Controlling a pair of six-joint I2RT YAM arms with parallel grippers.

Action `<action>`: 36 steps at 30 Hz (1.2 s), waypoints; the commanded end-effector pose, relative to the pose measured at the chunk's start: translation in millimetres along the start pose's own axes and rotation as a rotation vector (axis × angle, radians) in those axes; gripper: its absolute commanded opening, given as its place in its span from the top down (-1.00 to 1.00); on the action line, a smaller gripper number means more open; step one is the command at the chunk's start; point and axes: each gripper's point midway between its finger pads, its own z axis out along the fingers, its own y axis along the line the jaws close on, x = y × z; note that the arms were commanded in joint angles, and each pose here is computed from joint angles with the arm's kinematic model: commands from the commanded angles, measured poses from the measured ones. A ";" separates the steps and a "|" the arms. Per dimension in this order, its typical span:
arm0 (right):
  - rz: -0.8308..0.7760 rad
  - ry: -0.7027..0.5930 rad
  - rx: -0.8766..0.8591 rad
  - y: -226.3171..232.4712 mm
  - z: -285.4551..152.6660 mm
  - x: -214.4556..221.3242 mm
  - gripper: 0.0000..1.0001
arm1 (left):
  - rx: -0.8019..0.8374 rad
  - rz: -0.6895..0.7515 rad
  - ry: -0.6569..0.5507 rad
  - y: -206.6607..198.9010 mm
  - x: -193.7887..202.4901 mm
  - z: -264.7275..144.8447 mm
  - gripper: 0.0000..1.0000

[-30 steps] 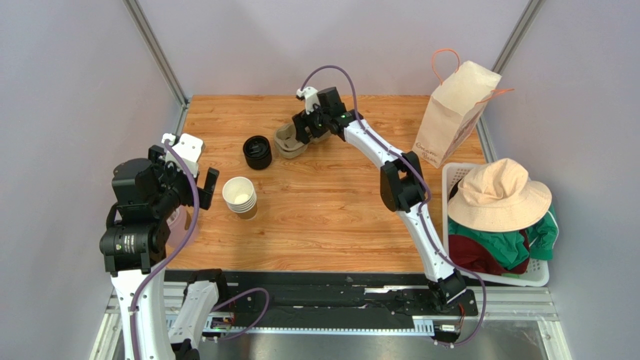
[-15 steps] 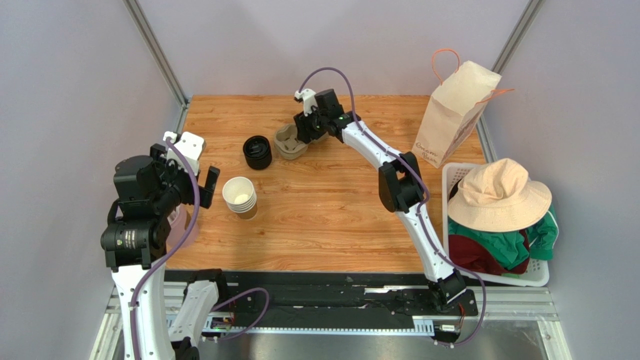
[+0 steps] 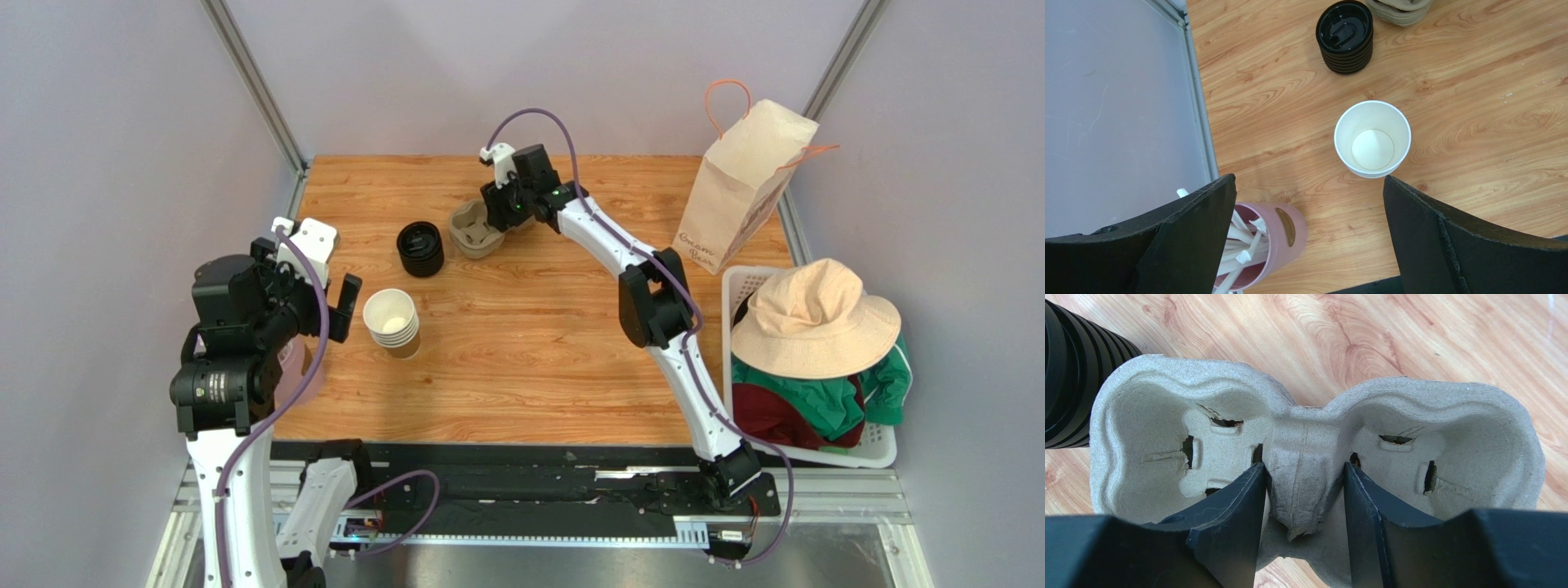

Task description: Pack the takeout coffee

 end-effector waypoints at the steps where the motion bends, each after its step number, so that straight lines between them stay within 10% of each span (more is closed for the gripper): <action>1: -0.066 -0.186 0.043 -0.1 -48.4 -83.7 0.03 | -0.002 -0.015 -0.035 -0.4 -5.8 -0.8 -0.96; 36: 0.020 -0.091 0.047 -12.6 -12.9 -32.2 -0.22 | 0.006 -0.019 -0.024 -1.9 -0.6 4.5 -0.96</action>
